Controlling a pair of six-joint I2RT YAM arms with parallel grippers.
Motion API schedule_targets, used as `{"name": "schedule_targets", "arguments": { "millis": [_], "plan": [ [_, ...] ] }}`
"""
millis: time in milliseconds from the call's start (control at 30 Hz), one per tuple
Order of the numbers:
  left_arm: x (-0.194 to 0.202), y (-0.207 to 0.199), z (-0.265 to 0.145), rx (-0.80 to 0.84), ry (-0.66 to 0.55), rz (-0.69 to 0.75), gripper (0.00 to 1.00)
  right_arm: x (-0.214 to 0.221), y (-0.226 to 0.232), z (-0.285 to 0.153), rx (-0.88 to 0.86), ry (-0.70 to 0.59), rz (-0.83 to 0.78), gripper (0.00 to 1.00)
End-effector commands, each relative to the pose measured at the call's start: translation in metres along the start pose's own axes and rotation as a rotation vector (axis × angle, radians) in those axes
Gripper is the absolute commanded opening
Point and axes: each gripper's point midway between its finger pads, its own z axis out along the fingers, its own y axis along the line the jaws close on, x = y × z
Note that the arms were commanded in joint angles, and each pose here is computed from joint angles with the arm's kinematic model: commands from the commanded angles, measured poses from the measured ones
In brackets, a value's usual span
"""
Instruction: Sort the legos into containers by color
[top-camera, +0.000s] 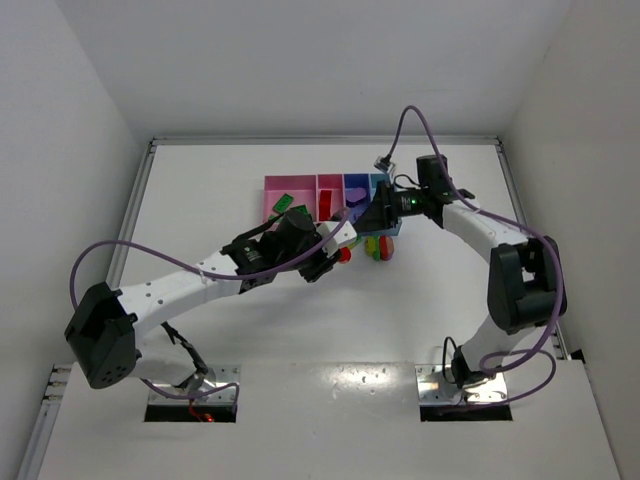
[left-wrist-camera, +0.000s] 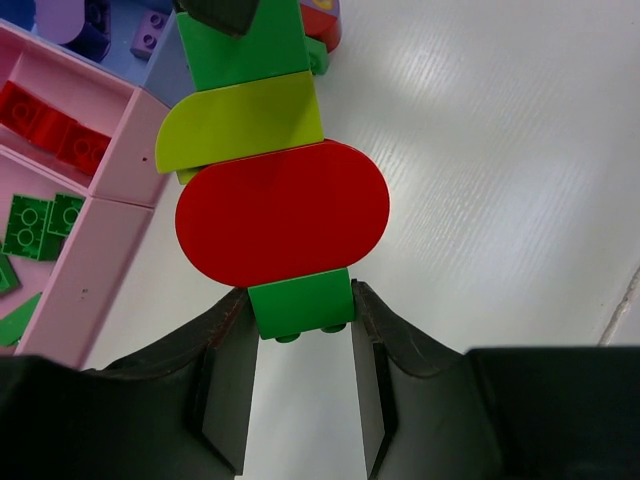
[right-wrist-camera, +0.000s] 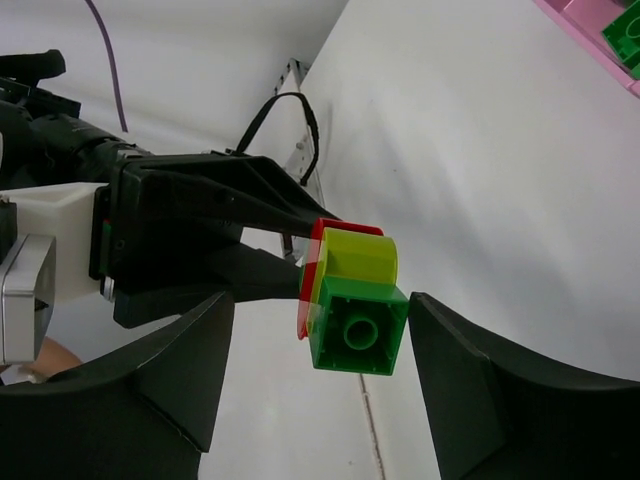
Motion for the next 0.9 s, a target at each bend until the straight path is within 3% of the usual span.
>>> {"name": "schedule_targets", "arguments": {
  "millis": [0,33,267,533,633,867],
  "plan": [
    [-0.032,0.018,-0.009,-0.071,-0.086,0.015,0.04,0.000,0.000,0.000,-0.032,0.012,-0.033,0.71],
    [-0.036,0.019,-0.010,-0.073,-0.094,0.015,0.04,0.002,-0.003,0.001,-0.031,0.017,-0.025,0.71],
    [-0.037,0.028,-0.014,-0.113,-0.096,0.010,0.04,0.001,-0.006,0.001,-0.018,0.019,-0.039,0.43],
    [-0.035,0.034,-0.015,-0.128,-0.094,-0.009,0.04,-0.007,-0.002,0.001,-0.032,0.012,-0.084,0.05],
    [-0.027,0.030,-0.017,-0.115,-0.087,-0.018,0.04,-0.017,0.001,0.001,-0.044,0.004,-0.112,0.00],
    [0.008,0.026,-0.027,-0.119,-0.037,-0.092,0.04,-0.065,0.002,-0.018,-0.019,-0.085,-0.157,0.00]
  ]
}}
